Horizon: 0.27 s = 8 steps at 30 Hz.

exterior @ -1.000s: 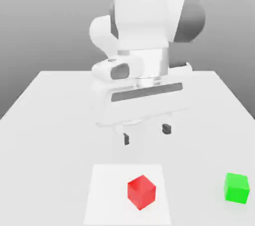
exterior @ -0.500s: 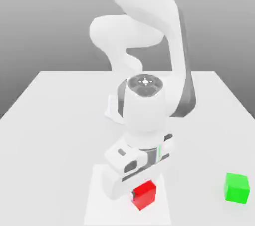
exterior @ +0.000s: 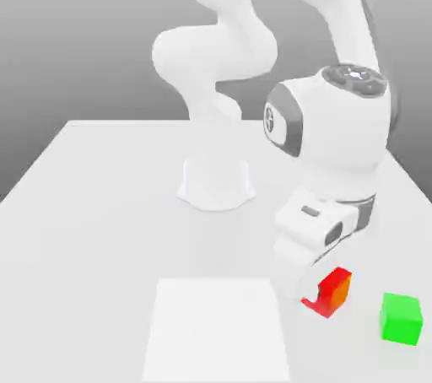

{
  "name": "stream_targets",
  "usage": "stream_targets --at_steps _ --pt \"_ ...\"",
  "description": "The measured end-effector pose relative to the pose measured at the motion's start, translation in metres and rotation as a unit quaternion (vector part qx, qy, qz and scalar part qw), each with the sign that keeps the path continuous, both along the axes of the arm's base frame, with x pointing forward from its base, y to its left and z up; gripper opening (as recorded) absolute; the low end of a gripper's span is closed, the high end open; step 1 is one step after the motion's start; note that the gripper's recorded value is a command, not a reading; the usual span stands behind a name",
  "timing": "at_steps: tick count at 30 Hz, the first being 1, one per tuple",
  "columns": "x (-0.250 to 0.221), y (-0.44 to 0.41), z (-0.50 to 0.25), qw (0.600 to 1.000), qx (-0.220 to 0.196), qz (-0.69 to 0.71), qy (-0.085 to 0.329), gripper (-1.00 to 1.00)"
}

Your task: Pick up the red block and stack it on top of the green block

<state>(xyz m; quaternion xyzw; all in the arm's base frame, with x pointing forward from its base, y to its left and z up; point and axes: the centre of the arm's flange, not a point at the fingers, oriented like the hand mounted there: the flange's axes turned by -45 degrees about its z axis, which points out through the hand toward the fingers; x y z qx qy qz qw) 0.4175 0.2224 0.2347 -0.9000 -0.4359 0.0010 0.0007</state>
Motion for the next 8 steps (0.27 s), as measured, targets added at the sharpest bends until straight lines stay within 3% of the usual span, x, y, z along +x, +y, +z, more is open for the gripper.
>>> stream_targets --at_steps 4,5,8 --pt "-0.015 0.056 -0.038 0.999 0.0 0.039 -0.001 -1.0" --pt "-0.016 0.058 -0.048 0.999 0.0 0.04 -0.001 1.0" --pt "-0.016 0.058 -0.048 0.999 0.0 0.04 -0.001 1.0"
